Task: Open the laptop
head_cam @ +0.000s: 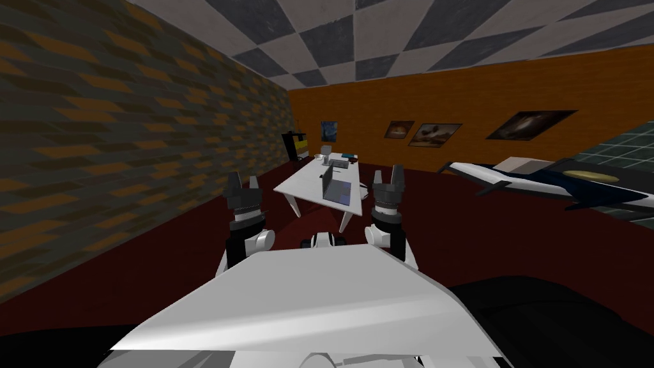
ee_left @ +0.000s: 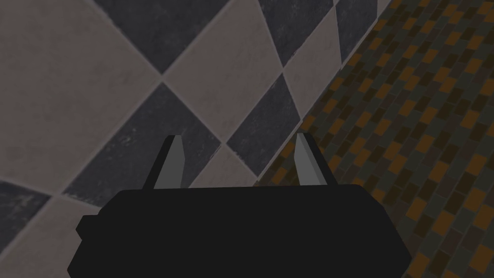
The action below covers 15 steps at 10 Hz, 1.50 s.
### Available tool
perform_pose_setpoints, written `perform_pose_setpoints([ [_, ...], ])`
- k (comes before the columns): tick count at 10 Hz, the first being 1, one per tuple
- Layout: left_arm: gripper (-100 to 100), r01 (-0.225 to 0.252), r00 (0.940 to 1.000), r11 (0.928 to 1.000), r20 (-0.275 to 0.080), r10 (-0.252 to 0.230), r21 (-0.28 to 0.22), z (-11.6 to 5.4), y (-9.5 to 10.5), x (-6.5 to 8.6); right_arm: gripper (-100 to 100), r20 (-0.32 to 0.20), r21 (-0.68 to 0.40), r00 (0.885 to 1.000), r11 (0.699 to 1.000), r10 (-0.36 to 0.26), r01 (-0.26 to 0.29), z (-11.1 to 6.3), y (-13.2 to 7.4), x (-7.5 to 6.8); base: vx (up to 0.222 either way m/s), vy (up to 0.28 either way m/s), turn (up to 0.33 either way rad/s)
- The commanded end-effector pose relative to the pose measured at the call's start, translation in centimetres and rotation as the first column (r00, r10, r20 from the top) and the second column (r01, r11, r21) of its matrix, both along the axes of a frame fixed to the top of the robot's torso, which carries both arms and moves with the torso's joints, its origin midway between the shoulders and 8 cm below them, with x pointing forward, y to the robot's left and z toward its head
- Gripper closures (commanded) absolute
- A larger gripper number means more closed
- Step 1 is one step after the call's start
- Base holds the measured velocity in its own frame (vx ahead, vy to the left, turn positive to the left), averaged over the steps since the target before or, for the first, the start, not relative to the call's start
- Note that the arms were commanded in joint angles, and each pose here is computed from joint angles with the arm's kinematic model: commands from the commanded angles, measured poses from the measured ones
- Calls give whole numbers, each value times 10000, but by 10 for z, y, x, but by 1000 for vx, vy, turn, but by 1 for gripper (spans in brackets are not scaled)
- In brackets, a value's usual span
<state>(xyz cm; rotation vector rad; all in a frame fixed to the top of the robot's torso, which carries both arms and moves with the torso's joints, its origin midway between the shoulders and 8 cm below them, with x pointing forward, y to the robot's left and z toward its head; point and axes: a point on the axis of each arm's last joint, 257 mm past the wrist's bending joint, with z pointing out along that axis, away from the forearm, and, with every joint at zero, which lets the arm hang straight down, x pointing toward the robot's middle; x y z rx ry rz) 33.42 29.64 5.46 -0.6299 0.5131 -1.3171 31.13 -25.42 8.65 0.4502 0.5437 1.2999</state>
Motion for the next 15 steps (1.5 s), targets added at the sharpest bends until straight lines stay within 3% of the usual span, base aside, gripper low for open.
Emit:
perform_pose_setpoints([
  [1,0,0,10000,10000,-1,0,-1,0,0,0,-100,-545,-1253,9973,9913,-485,413,-15,5,12,46,108,-46],
  [5,0,0,10000,10000,-1,0,-2,0,0,0,-100,-1131,-2902,9816,9500,-1539,1155,-40,3,27,56,138,-42],
  [8,0,0,10000,10000,-2,0,-2,0,0,0,-100,-1425,-4257,9553,8873,-2591,1771,-62,-5,39,52,137,-51],
  [11,0,0,10000,10000,-1,0,-2,0,0,0,-100,-1530,-5614,9138,7941,-3762,2329,-86,-17,50,72,149,-49],
  [15,0,1,10000,10000,-1,-1,-3,0,0,0,-100,-1336,-7360,8359,6181,-5324,2761,-121,-42,63,56,181,-60],
])
